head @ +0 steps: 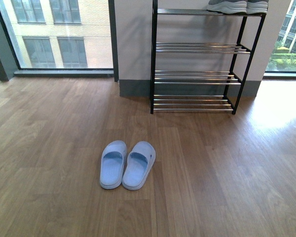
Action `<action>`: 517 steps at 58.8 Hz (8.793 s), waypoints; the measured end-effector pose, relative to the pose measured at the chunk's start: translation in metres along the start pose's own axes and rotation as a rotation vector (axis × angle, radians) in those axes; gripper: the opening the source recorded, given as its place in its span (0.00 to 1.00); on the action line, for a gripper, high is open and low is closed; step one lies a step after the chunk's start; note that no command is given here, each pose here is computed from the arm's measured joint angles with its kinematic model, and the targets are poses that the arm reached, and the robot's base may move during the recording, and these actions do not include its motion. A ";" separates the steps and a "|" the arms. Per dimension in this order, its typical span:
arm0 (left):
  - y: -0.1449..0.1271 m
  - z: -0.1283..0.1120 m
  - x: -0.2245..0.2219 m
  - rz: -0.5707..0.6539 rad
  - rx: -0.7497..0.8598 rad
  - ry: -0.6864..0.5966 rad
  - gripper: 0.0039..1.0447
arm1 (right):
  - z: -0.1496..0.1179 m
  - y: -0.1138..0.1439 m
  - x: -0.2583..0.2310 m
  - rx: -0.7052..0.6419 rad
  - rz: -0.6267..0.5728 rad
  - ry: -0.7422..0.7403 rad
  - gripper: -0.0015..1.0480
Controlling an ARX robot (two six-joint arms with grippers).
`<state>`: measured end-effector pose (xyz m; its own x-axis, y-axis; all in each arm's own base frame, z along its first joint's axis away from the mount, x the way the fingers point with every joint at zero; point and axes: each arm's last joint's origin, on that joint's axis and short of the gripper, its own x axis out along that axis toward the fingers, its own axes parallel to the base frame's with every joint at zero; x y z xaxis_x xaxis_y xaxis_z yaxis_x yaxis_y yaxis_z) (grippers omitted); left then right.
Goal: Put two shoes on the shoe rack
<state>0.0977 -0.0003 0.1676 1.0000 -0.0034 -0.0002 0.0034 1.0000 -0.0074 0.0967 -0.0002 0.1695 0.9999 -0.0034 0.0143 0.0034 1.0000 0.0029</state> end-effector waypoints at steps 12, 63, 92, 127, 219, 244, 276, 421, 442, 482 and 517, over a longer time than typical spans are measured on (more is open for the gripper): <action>0.000 0.000 0.000 0.000 0.000 0.000 0.91 | 0.000 0.000 0.000 0.000 0.000 0.000 0.91; 0.000 0.000 0.000 0.009 -0.001 0.003 0.91 | 0.000 0.000 0.000 0.000 0.000 0.000 0.91; -0.030 -0.029 0.091 0.405 -0.529 0.604 0.91 | 0.000 0.000 0.000 0.000 0.002 0.000 0.91; -0.062 -0.201 0.253 0.219 0.149 1.176 0.91 | 0.000 0.000 0.000 0.000 0.002 0.000 0.91; -0.078 -0.348 0.314 0.126 0.291 1.014 0.03 | 0.000 0.000 0.000 0.000 0.002 0.000 0.91; -0.048 -0.152 0.298 0.307 -0.029 0.870 0.02 | 0.000 0.000 0.000 0.000 0.002 0.000 0.91; -0.037 -0.003 0.118 0.476 0.076 0.334 0.02 | 0.000 0.000 0.000 0.000 0.002 0.000 0.91; -0.038 0.006 0.111 0.466 0.171 0.287 0.02 | -0.115 0.096 0.177 -0.082 0.264 0.573 0.91; -0.038 0.006 0.111 0.466 0.171 0.287 0.02 | -0.234 0.108 0.217 -0.008 0.156 0.822 0.91; -0.038 0.006 0.111 0.466 0.171 0.287 0.02 | -0.337 0.074 0.277 -0.161 -0.082 0.760 0.91; -0.038 0.006 0.111 0.466 0.171 0.287 0.02 | -0.364 0.067 0.285 -0.226 -0.189 0.715 0.32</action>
<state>0.2083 -0.0383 0.1737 0.8559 0.4600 -0.2364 -0.4139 0.8833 0.2201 0.3873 0.0672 -0.1899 0.7478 -0.2487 -0.6156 0.1012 0.9590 -0.2646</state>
